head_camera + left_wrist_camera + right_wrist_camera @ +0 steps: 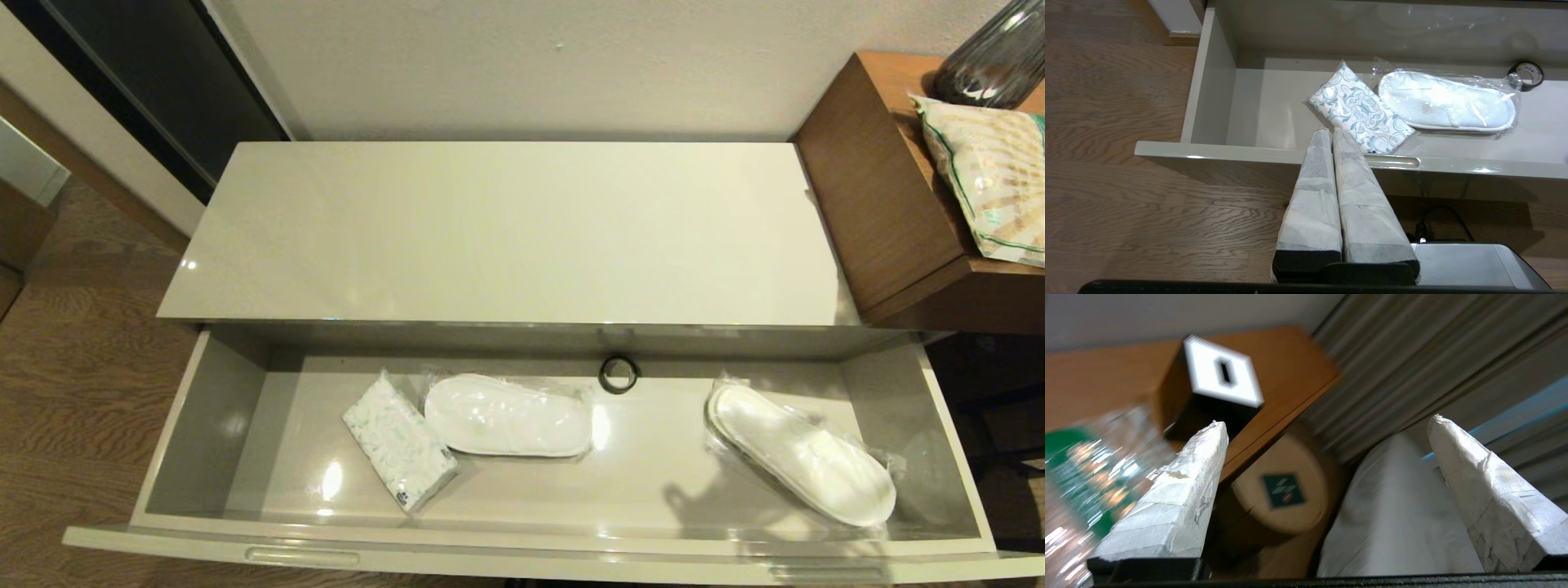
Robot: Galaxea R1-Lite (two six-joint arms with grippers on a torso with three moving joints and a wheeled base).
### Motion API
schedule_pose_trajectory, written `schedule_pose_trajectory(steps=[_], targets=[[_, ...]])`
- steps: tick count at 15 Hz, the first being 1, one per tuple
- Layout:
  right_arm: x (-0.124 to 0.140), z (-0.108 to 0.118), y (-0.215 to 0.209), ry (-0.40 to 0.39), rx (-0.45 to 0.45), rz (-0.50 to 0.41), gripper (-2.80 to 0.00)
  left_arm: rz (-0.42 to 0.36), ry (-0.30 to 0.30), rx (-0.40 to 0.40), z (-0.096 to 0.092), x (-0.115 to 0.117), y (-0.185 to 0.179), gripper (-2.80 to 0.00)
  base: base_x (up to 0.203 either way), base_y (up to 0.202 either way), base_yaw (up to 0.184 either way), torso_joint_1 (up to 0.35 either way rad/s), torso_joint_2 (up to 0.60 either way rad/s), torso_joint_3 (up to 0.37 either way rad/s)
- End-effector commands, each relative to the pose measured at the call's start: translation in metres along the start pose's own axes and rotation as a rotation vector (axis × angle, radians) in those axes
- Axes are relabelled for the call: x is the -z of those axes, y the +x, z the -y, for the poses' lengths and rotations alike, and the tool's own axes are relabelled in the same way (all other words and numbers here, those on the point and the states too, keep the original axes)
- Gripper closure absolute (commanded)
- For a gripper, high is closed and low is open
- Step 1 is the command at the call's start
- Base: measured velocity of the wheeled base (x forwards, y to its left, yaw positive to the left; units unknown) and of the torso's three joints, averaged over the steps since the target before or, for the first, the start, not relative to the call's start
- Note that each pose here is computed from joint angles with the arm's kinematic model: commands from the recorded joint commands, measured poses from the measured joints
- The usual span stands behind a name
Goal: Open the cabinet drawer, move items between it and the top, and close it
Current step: Close the drawer
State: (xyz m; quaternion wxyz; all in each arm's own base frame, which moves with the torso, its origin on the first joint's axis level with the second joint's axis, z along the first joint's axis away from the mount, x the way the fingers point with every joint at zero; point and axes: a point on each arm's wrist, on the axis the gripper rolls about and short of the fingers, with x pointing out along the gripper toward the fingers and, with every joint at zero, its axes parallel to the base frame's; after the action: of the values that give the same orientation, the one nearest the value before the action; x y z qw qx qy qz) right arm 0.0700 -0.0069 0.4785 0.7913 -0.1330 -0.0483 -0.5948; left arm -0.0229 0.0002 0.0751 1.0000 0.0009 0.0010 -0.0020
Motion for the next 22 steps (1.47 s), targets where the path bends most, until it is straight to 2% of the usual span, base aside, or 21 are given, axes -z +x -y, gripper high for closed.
schedule_pose_trajectory(steps=[1,2,3,4,5,6,7,9,12,14,17,19,22], targets=[[0.012,-0.002,0.012,0.045,0.039,0.217,-2.80,-0.001,0.000,0.001,0.000,0.000,0.000,0.00,0.000,0.000,0.000,0.000,0.00,0.000],[0.021,-0.010,0.016,0.042,-0.099,0.281,-2.80,0.000,0.000,0.001,0.000,0.000,0.000,0.00,0.000,0.000,0.000,0.000,0.00,0.000],[0.033,-0.013,0.017,0.018,-0.314,0.293,-2.80,-0.001,0.000,0.001,0.000,0.000,0.000,0.00,0.000,0.000,0.000,0.000,0.00,0.000],[0.046,-0.011,0.013,0.034,-0.540,0.238,-2.80,-0.001,0.000,0.001,0.000,0.000,0.000,0.00,0.000,0.000,0.000,0.000,0.00,0.000],[0.058,-0.001,0.003,0.111,-0.709,0.123,-2.80,-0.001,0.000,0.001,0.000,0.000,0.000,0.00,0.000,0.000,0.000,0.000,0.00,0.000],[0.069,0.015,-0.012,0.184,-0.807,0.023,-2.80,-0.001,0.000,0.001,0.000,0.000,0.000,0.00,0.000,0.000,0.000,0.000,0.00,0.000],[0.076,0.028,-0.026,0.220,-0.884,-0.032,-2.80,-0.001,0.000,0.001,0.000,0.000,0.000,0.00,0.000,0.000,0.000,0.000,0.00,0.000],[0.098,0.050,-0.047,0.246,-1.053,-0.133,-2.80,-0.001,0.000,0.001,0.000,0.000,0.000,0.00,0.000,0.000,0.000,0.000,0.00,0.000],[0.145,0.082,-0.075,0.221,-1.165,-0.165,-2.80,-0.001,0.000,0.001,0.000,0.000,0.000,0.00,0.000,0.000,0.000,0.000,0.00,0.000],[0.177,0.086,-0.085,0.204,-1.188,-0.177,-2.80,0.000,0.000,0.001,0.000,0.000,0.000,0.00,0.000,0.000,0.000,0.000,0.00,0.000],[0.207,0.064,-0.087,0.258,-1.171,-0.079,-2.80,-0.001,0.000,0.001,0.000,0.000,0.000,0.00,0.000,0.000,0.000,0.000,0.00,0.000],[0.245,0.043,-0.091,0.255,-1.168,-0.046,-2.80,-0.001,0.000,0.001,0.000,0.000,0.000,0.00,0.000,0.000,0.000,0.000,0.00,0.000],[0.303,0.027,-0.103,0.239,-1.182,-0.044,-2.80,-0.001,0.000,0.001,0.000,0.000,0.000,0.00,0.000,0.000,0.000,0.000,0.00,0.000]])
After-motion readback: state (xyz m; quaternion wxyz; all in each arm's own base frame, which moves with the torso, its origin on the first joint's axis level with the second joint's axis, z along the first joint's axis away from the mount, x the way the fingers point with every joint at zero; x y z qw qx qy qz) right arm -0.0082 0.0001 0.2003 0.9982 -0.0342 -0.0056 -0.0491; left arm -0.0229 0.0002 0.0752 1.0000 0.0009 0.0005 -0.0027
